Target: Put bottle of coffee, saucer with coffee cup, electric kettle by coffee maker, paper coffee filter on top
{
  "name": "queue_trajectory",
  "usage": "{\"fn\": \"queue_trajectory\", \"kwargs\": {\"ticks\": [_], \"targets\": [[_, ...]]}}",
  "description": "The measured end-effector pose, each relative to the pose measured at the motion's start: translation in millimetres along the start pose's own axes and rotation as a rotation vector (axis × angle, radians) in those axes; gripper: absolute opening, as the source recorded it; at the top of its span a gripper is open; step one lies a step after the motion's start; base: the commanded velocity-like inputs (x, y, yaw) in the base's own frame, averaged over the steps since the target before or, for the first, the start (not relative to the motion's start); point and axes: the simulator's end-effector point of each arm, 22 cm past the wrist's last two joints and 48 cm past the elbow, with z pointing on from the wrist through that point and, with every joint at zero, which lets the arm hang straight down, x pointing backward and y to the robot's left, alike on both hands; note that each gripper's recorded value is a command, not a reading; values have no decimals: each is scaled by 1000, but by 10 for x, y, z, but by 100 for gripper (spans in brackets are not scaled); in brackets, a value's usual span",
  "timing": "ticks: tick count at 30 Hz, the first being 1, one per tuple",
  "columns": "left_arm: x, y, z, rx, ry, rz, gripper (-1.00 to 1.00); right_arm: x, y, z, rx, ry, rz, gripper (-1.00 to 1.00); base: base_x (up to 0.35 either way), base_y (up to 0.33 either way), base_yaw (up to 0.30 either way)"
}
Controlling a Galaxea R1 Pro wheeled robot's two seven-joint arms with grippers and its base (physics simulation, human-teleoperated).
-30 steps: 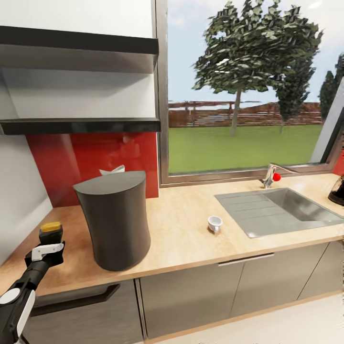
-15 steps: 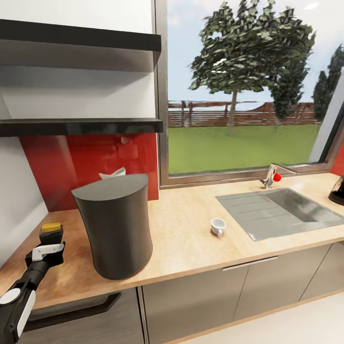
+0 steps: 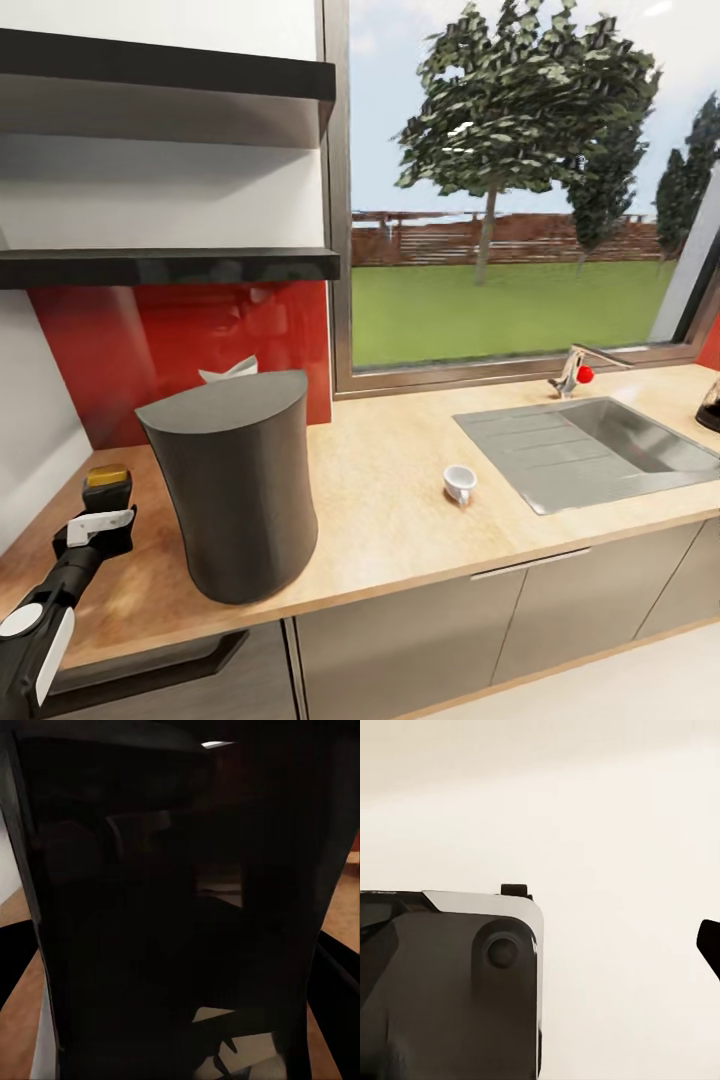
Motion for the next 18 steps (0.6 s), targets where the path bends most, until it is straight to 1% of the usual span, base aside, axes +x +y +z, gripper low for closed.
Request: {"fn": "queue_trajectory", "kwargs": {"ticks": [7, 13, 18], "targets": [[8, 5, -5, -1, 1, 0, -100, 0, -2, 0, 0, 0, 0, 100, 8, 0, -13], [8, -6, -3, 0, 1, -3, -100, 1, 0, -1, 0, 0, 0, 100, 195, 0, 0], [8, -1, -1, -2, 1, -4, -100, 0, 0, 0, 0, 0, 0, 100, 46, 0, 0]]}}
